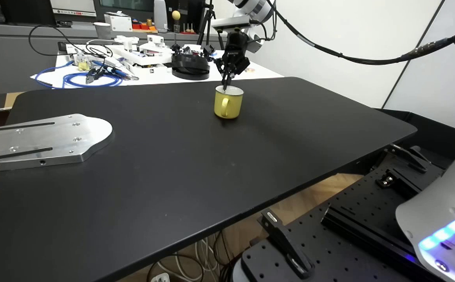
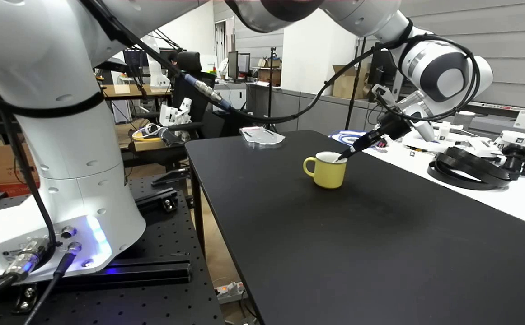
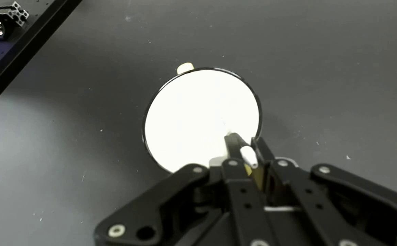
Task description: Put the pen on the table
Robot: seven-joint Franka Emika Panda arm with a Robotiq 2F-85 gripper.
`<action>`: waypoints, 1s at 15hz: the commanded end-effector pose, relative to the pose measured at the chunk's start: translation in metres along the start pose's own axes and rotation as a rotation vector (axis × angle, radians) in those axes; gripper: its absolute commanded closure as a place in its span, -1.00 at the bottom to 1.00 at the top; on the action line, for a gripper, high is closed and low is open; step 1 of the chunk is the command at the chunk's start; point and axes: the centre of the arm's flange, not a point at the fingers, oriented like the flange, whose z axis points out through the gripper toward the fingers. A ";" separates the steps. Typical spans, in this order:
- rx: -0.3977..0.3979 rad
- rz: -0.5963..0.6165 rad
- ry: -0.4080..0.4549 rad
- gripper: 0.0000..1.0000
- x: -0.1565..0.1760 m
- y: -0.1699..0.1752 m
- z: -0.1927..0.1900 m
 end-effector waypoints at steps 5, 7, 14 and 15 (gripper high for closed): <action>0.031 -0.023 -0.025 0.94 -0.031 -0.004 -0.046; 0.040 -0.038 -0.020 0.94 -0.042 -0.001 -0.063; 0.183 -0.123 -0.016 0.94 -0.052 0.019 -0.116; 0.226 -0.136 -0.032 0.94 -0.046 0.020 -0.119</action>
